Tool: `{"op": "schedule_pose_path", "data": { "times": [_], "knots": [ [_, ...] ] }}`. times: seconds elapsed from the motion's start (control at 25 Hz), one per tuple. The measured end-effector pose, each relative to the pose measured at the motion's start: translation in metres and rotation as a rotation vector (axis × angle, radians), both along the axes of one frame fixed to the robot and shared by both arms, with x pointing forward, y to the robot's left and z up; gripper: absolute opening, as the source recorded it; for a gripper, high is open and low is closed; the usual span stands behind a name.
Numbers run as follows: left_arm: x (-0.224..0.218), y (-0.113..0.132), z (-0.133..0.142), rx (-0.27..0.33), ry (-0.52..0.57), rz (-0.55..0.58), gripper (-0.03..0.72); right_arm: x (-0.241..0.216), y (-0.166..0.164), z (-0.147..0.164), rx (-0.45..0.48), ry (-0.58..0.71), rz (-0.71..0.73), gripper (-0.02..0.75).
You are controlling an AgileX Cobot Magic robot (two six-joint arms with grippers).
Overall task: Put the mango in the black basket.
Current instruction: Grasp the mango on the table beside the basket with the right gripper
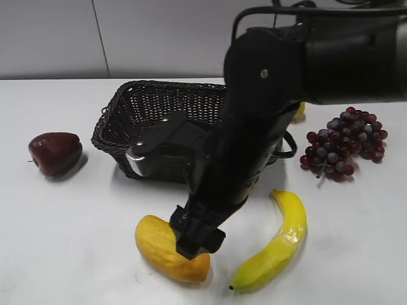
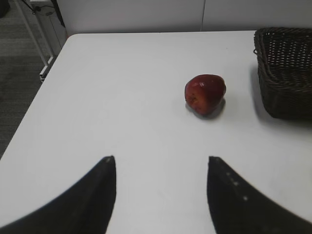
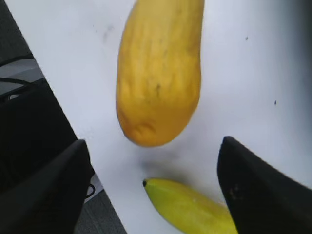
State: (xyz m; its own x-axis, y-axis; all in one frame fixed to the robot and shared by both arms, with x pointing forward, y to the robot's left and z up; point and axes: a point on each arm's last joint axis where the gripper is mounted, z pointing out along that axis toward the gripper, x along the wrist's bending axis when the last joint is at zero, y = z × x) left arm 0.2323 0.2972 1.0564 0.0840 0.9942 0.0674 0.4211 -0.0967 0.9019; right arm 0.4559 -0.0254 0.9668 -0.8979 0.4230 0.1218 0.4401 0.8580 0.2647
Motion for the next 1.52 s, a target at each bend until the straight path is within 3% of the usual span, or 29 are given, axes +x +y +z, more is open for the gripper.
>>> {"op": "schedule_pose_path", "data": {
  "times": [0.4, 0.72, 1.08, 1.52],
  "knots": [
    [0.000, 0.000, 0.000, 0.000, 0.000, 0.000, 0.450, 0.025, 0.028, -0.015, -0.101, 0.009, 0.010, 0.619],
    [0.000, 0.000, 0.000, 0.000, 0.000, 0.000, 0.450, 0.014, 0.052, -0.034, -0.138, 0.044, 0.061, 0.619],
    [0.000, 0.000, 0.000, 0.000, 0.000, 0.000, 0.450, 0.016, 0.056, -0.070, -0.209, 0.090, 0.056, 0.619],
    [0.000, 0.000, 0.000, 0.000, 0.000, 0.000, 0.450, 0.016, 0.056, -0.073, -0.213, 0.102, 0.004, 0.585]
  ]
}}
